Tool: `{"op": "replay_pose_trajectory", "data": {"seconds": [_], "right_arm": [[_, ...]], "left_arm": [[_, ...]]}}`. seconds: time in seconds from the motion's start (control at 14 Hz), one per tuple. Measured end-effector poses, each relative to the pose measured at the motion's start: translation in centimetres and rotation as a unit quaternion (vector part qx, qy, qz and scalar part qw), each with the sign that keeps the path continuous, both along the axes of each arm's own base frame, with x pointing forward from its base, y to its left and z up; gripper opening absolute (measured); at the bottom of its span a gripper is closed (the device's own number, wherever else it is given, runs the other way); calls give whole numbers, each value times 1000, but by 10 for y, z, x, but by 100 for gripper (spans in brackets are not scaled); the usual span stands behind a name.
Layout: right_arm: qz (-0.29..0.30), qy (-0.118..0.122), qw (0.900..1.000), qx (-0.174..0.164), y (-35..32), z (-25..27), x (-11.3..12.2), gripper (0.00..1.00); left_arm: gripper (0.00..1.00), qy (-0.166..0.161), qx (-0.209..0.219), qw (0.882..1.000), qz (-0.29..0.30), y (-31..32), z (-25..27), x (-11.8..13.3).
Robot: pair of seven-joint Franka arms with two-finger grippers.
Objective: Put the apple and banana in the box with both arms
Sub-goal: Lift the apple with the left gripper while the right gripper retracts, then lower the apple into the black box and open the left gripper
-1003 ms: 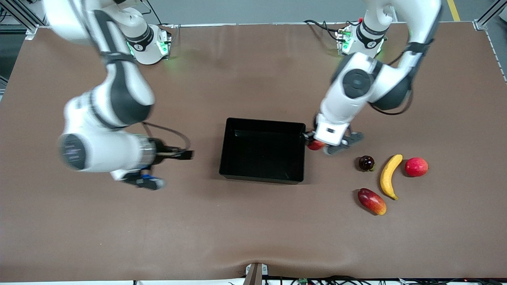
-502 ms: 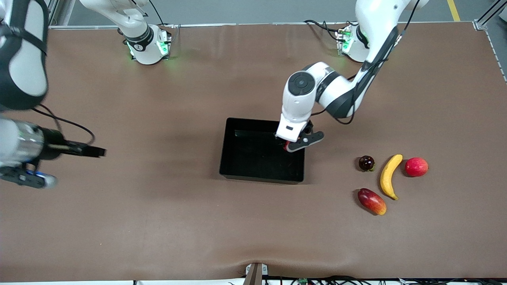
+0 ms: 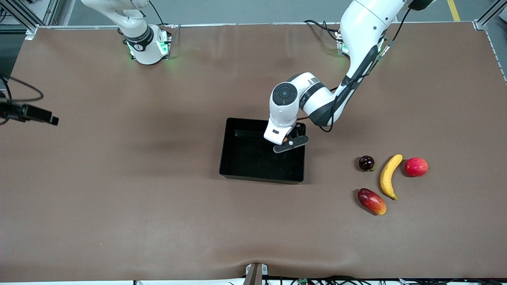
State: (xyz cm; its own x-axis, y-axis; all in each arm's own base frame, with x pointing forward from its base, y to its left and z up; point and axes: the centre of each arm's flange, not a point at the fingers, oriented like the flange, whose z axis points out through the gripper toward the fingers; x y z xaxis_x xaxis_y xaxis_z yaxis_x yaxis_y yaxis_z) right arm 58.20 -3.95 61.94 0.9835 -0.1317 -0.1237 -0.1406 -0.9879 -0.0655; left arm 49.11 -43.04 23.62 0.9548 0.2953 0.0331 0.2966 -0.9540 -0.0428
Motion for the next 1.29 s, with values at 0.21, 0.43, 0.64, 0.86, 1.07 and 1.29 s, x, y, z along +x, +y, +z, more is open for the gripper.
{"op": "replay_pose_trajectory", "data": {"seconds": [0.21, 0.43, 0.64, 0.86, 1.07, 1.29], "right_arm": [[0, -27, 1000, 0, 4, -3, -40, 100], [3, -37, 999, 0, 6, -1, -53, 100], [20, -46, 999, -7, 4, 1, -53, 100], [55, -57, 997, -17, 1, 9, -52, 100], [60, -57, 996, -20, 1, 8, -50, 100], [62, -51, 997, -22, 0, 2, -46, 100]], "left_arm": [[70, 7, 3, 1000, -3, -3, -10, -4], [70, 11, 4, 1000, -8, -7, -15, -9], [85, 11, 4, 1000, -8, -7, -15, -9], [100, 2, -4, 1000, -12, -17, -6, -6], [100, -16, -15, 1000, -8, -20, 15, 5], [100, -43, -23, 999, 3, -11, 56, 23]]}}
